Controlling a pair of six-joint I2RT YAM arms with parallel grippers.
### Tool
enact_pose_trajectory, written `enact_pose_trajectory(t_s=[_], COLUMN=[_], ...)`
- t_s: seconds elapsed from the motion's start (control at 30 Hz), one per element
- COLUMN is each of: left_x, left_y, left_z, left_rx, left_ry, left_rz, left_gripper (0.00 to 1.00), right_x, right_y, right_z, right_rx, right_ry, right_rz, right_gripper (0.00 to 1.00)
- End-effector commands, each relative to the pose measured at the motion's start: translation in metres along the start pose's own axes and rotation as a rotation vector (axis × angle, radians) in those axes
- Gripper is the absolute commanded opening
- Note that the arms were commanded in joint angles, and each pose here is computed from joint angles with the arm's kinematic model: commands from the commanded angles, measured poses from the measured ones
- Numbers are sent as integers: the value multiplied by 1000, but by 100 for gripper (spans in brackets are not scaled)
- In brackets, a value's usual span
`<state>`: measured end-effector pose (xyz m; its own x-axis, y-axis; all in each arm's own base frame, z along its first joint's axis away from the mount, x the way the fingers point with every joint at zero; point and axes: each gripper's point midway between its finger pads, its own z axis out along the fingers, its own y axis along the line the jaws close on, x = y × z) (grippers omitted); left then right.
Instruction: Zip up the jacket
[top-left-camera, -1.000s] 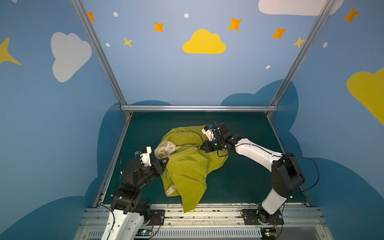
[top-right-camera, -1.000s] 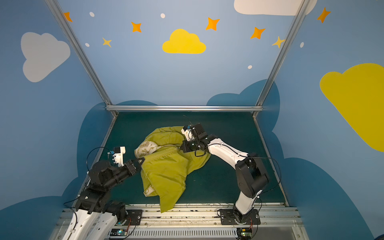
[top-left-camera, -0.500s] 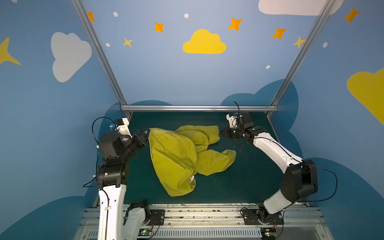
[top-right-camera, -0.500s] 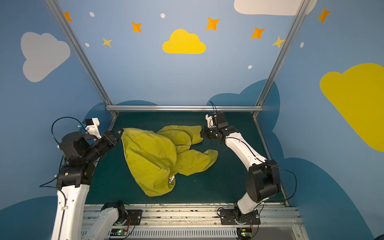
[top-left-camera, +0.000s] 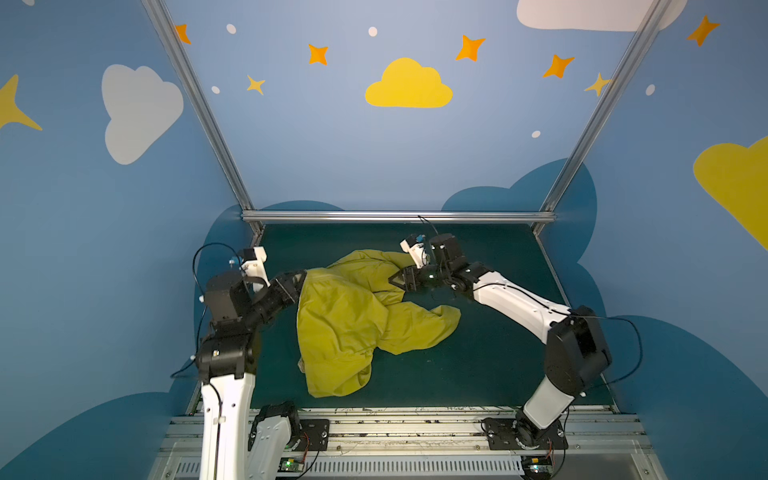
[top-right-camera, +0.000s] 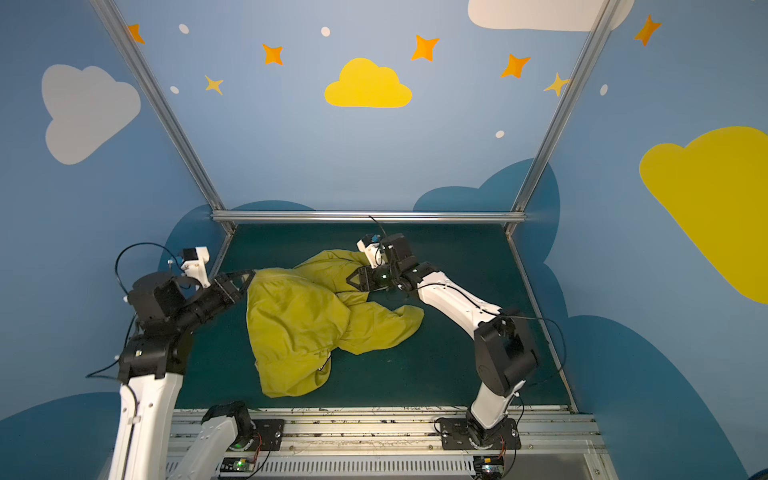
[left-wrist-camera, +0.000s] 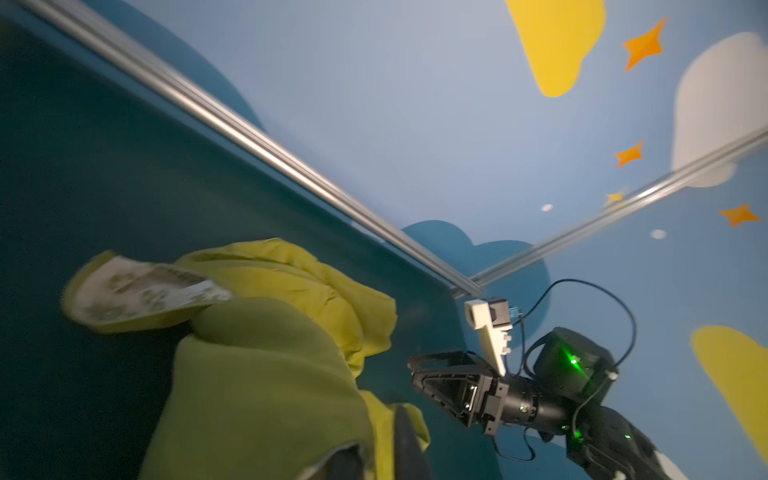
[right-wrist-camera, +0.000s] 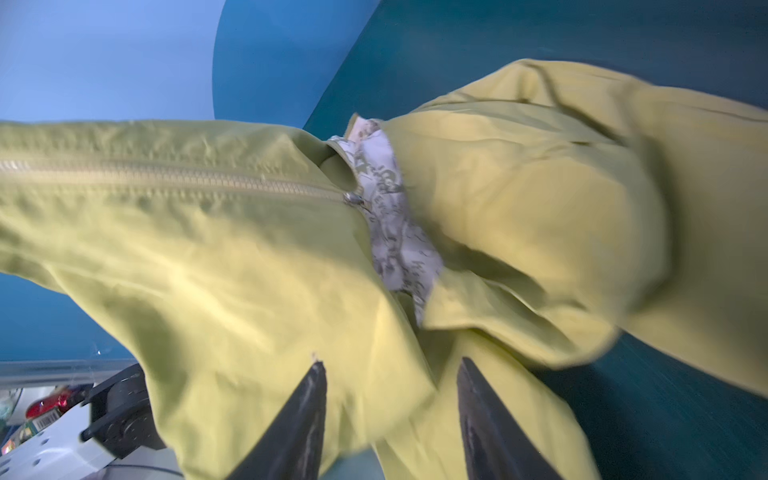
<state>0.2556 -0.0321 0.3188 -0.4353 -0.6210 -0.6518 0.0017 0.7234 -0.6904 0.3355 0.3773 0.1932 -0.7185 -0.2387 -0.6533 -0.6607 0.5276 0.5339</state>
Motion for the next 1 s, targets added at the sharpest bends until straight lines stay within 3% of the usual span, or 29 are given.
enact_pose_trajectory(t_s=[0.0,0.03,0.1,0.27,0.37,0.5,0.73,0.97], left_x=[42,48,50,37,45,60,99,126], left_y=[83,89,93,92,100,108,118,128], left_z=[-22,-25,-32,-35,-23,-6,44,88], left_rx=[-368,-389,-419,-459,-463,-428,-348,-424], left_ry=[6,14,8,-3,38,79,253,430], left_rz=[-92,-106,-102,-62,-91,-139,-158,2], left_gripper=[60,83,89,93,99,99,99,99], right_x=[13,20,38,88,116,139,99,71], right_y=[2,5,8,14,11,11,37,28], right_z=[37,50,66,85,91,93,60,46], right_rx=[5,-1,11,23,30,33,16,27], right_ry=[72,106,175,265,319,384,297,240], right_rz=[-42,-43,-24,-38,-15,-6,-36,10], right_gripper=[55,55,55,52,49,43,42,42])
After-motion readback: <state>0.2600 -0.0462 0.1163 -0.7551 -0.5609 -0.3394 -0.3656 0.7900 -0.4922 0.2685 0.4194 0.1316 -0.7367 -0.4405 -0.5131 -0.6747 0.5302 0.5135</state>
